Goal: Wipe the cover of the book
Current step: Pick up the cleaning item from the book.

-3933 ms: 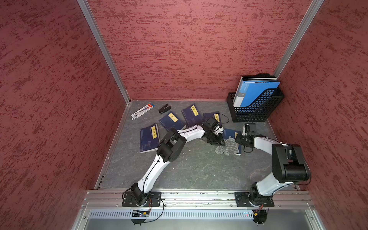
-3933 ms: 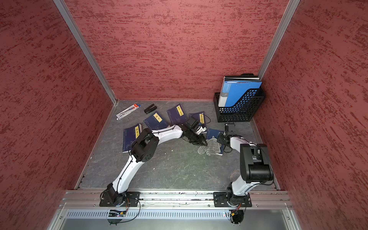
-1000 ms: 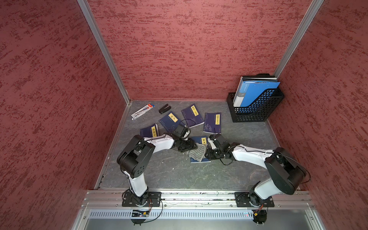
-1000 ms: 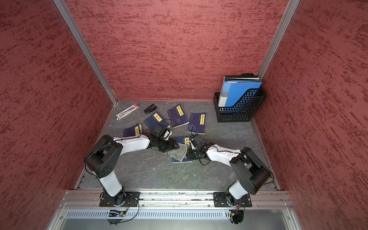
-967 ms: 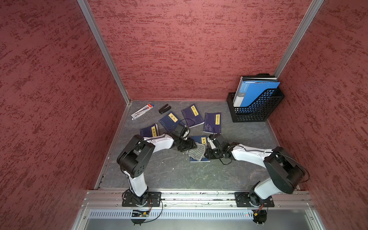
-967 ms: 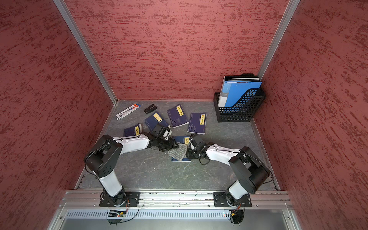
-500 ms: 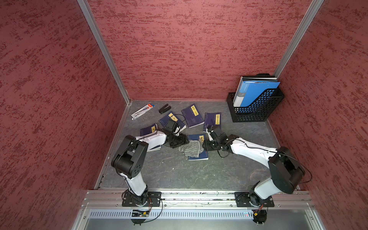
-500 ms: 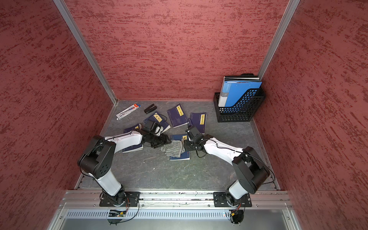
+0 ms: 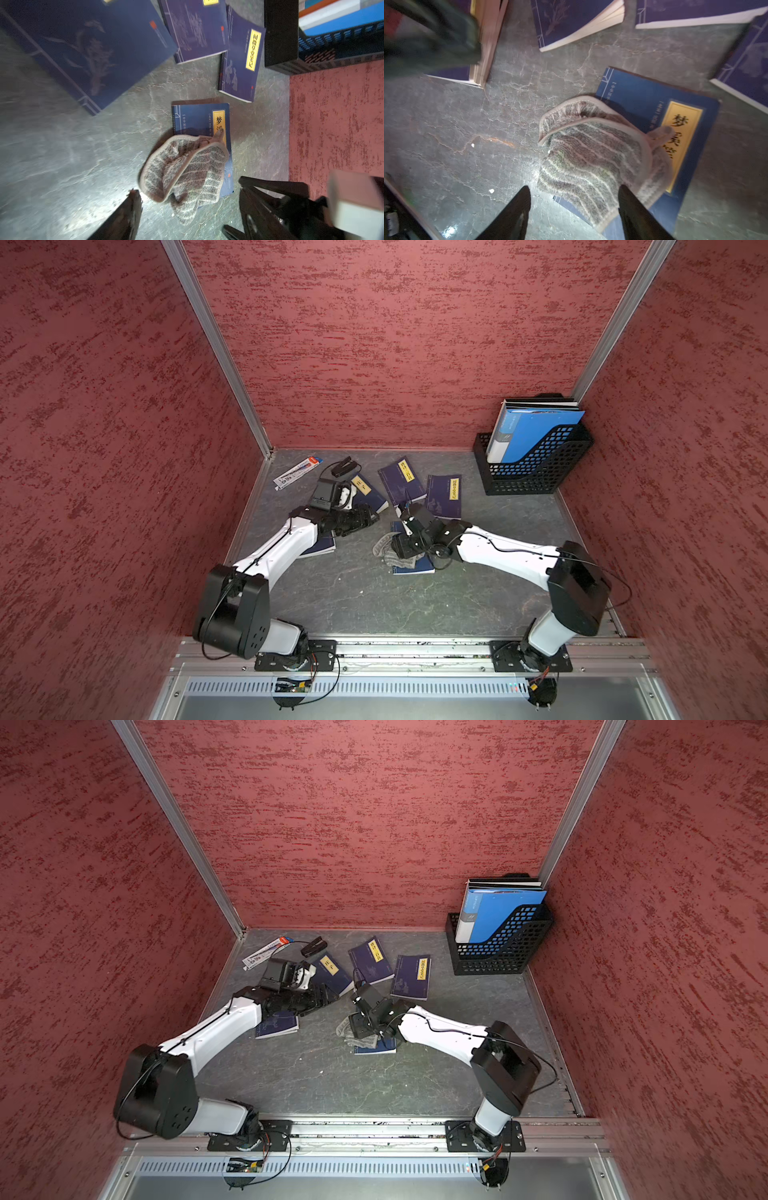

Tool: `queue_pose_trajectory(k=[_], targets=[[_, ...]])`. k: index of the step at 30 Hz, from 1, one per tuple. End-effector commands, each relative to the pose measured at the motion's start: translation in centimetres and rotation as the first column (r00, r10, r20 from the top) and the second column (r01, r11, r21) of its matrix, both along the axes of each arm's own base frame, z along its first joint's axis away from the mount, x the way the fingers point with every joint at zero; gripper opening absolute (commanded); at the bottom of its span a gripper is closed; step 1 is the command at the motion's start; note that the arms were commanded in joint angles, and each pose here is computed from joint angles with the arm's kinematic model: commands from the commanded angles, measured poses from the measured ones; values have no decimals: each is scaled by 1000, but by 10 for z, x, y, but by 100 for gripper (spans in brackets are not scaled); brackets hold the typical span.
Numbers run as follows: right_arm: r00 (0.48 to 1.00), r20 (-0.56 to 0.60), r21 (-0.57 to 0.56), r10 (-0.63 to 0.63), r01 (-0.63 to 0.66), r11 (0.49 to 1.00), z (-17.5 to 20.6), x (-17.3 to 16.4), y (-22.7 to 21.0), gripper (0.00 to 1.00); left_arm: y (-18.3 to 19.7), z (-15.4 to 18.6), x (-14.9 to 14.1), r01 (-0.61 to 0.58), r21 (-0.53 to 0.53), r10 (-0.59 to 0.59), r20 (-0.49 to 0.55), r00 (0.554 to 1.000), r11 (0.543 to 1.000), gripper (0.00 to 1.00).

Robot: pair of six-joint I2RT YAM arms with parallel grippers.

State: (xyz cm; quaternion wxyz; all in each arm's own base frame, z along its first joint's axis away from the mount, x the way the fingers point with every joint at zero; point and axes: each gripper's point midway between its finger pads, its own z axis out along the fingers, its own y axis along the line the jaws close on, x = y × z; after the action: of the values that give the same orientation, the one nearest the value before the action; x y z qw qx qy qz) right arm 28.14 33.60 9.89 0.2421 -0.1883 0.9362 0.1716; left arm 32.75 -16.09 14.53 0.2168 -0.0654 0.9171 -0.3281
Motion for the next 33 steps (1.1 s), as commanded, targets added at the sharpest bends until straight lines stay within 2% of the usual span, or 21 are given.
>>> queue_pose_trajectory(k=[1, 4, 9, 14, 20, 22, 27, 33], targets=[[997, 25, -28, -69, 70, 997, -6, 14, -1, 74, 21, -7, -19, -28, 39, 29, -22, 999, 999, 81], [995, 32, -47, -94, 96, 994, -13, 19, -3, 85, 33, -5, -28, -56, 43, 57, -2, 998, 997, 87], [996, 15, -89, -84, 85, 992, -35, 20, -3, 91, 41, -8, -36, -70, 48, 71, -10, 997, 996, 88], [997, -2, -94, -74, 74, 993, -50, 22, 3, 93, 42, -11, -37, -65, 51, 66, -19, 998, 997, 88], [994, -29, -158, -102, 96, 983, -75, 19, -7, 91, 44, -13, -40, -65, 56, 66, -22, 998, 996, 88], [993, -39, -184, -112, 103, 978, -83, 16, -13, 86, 45, -13, -40, -66, 57, 68, -22, 997, 996, 88], [989, -61, -194, -131, 117, 974, -90, 5, -27, 52, 45, -14, -40, -65, 58, 66, -23, 998, 996, 88], [988, -44, -143, -150, 142, 979, -79, 7, -34, 20, 45, -17, -40, -64, 55, 66, -29, 997, 996, 88]])
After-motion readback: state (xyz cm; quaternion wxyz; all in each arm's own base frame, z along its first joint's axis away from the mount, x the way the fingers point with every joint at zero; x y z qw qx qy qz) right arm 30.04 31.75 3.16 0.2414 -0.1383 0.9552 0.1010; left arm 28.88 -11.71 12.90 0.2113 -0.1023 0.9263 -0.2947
